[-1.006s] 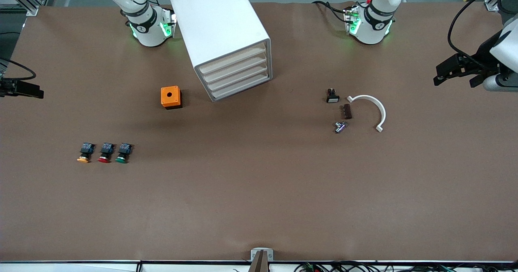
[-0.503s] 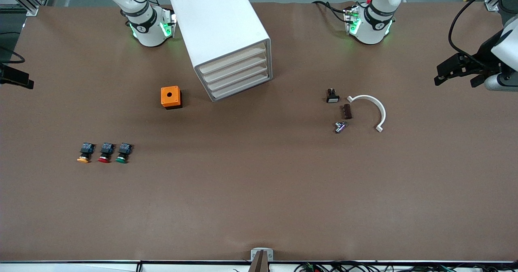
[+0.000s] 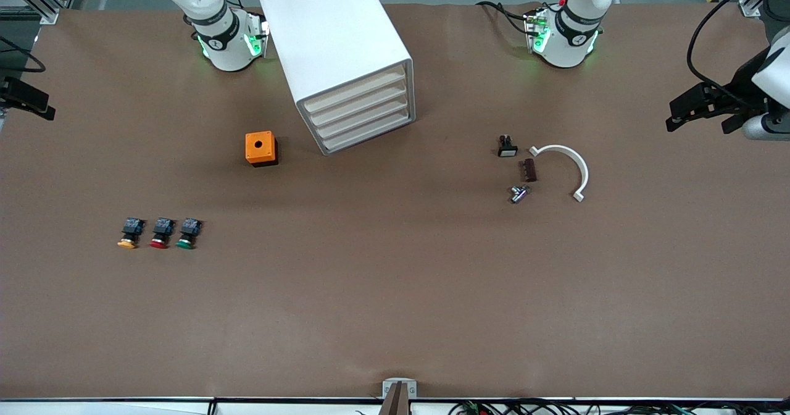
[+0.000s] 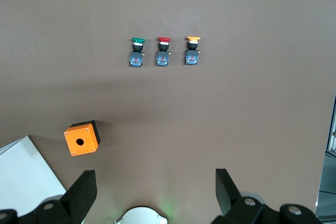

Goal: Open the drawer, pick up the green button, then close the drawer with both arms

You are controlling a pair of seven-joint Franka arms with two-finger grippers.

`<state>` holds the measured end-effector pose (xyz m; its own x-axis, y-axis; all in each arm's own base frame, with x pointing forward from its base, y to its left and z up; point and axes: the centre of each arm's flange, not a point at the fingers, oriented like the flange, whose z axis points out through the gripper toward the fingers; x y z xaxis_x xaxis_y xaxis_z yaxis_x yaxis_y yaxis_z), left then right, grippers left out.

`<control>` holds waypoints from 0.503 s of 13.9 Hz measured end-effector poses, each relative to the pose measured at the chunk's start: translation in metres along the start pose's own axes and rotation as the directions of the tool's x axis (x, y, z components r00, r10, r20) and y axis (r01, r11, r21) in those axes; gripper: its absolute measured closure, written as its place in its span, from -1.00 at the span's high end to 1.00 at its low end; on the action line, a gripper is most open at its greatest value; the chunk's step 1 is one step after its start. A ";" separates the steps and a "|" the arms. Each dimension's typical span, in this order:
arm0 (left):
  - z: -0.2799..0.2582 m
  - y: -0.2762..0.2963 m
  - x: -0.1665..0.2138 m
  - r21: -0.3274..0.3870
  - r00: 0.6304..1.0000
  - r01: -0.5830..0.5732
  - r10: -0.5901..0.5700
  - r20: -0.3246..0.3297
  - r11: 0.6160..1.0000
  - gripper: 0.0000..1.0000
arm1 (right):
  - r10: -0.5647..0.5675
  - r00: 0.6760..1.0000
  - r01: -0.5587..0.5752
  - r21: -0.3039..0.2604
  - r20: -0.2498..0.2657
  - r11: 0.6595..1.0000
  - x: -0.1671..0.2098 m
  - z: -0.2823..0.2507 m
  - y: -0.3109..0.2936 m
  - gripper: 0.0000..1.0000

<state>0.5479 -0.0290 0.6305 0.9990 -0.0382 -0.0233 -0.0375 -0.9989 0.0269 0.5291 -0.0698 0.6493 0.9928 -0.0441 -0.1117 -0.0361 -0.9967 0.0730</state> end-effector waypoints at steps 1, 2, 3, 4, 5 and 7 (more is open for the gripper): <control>0.003 -0.001 0.002 0.007 1.000 -0.006 0.006 0.007 1.000 1.00 | 0.000 1.000 0.000 0.000 -0.004 1.000 0.000 0.000 0.000 1.00; 0.007 -0.001 0.003 0.009 1.000 -0.009 0.009 0.016 1.000 1.00 | 0.001 1.000 -0.001 -0.001 -0.009 1.000 0.000 -0.001 0.000 1.00; 0.010 -0.001 0.005 0.009 1.000 -0.009 0.009 0.025 1.000 1.00 | 0.001 1.000 -0.001 -0.001 -0.013 1.000 0.000 -0.001 0.001 1.00; 0.012 -0.001 0.006 0.009 1.000 -0.009 0.009 0.030 1.000 1.00 | 0.001 1.000 -0.001 -0.001 -0.016 1.000 0.000 -0.002 0.001 1.00; 0.013 -0.001 0.006 0.009 0.999 -0.009 0.009 0.031 1.000 1.00 | 0.001 1.000 -0.001 -0.001 -0.018 1.000 -0.001 -0.003 0.001 1.00; 0.011 -0.001 0.006 0.009 1.000 -0.010 0.010 0.028 1.000 1.00 | 0.001 1.000 -0.001 -0.001 -0.022 1.000 -0.001 -0.004 0.001 1.00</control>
<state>0.5536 -0.0286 0.6195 0.9975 -0.0490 -0.0510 -0.0481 -0.9987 0.0180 0.5283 -0.0702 0.6536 0.9950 -0.0439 -0.0901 -0.0373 -0.9965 0.0743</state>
